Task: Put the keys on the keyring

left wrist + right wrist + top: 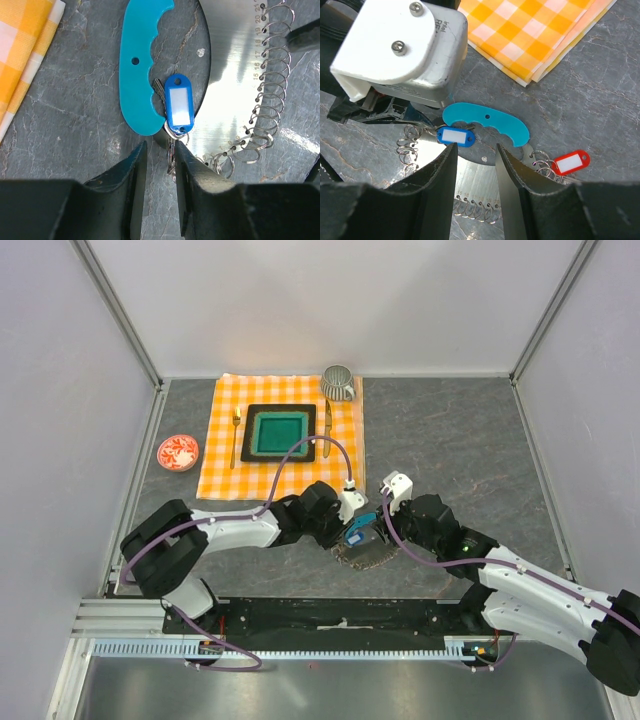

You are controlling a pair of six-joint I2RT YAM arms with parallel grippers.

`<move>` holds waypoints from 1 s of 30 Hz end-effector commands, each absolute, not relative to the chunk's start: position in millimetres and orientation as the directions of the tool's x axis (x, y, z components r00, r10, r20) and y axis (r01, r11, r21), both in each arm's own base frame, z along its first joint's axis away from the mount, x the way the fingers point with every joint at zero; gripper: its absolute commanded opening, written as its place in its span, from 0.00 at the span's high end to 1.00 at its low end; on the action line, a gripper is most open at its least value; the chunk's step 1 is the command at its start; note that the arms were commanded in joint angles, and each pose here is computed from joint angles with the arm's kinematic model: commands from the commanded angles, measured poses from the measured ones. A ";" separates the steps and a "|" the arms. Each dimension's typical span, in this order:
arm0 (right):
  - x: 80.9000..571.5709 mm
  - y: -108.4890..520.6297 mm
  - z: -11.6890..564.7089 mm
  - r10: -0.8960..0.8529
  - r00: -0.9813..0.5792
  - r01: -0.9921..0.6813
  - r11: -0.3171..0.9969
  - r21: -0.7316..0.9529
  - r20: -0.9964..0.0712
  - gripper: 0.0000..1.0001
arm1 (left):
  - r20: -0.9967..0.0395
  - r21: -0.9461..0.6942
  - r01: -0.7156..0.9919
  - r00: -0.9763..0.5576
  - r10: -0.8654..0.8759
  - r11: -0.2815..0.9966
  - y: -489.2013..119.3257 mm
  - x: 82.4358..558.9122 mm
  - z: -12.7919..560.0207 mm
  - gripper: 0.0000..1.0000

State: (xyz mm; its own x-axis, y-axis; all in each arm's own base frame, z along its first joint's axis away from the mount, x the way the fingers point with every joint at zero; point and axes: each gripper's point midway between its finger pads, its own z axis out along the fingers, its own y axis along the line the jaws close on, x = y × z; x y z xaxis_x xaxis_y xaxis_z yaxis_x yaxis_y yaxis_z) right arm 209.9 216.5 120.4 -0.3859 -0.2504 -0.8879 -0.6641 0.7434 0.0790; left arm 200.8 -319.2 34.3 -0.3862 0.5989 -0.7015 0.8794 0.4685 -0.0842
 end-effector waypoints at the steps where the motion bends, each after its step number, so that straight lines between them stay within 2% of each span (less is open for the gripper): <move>1: 213.0 221.6 131.6 -0.211 -0.360 -0.669 0.737 0.093 -0.909 0.56 | -0.713 -0.078 0.879 -0.380 0.590 0.471 -327.4 206.2 41.8 0.64; 7: 213.5 222.8 130.9 -0.216 -0.361 -0.673 0.734 0.093 -0.907 0.56 | -0.701 -0.091 0.883 -0.385 0.600 0.460 -320.8 197.8 41.7 0.62; 22: 212.9 224.3 129.7 -0.224 -0.363 -0.681 0.727 0.093 -0.904 0.56 | -0.676 -0.112 0.901 -0.378 0.633 0.419 -322.8 190.7 32.2 0.63; 23: 213.0 224.7 129.9 -0.224 -0.363 -0.682 0.726 0.094 -0.904 0.56 | -0.673 -0.116 0.902 -0.380 0.635 0.416 -322.5 190.0 31.7 0.64; 26: 208.7 229.6 128.8 -0.227 -0.373 -0.700 0.705 0.113 -0.900 0.56 | -0.673 -0.119 0.907 -0.374 0.639 0.405 -323.4 188.2 32.7 0.76; 27: 208.2 230.3 127.4 -0.229 -0.379 -0.701 0.703 0.117 -0.896 0.56 | -0.670 -0.125 0.908 -0.375 0.641 0.401 -322.7 186.9 32.0 0.85; 30: 208.7 231.6 126.8 -0.223 -0.391 -0.696 0.706 0.128 -0.893 0.56 | -0.676 -0.130 0.912 -0.370 0.638 0.390 -324.2 185.5 34.1 0.93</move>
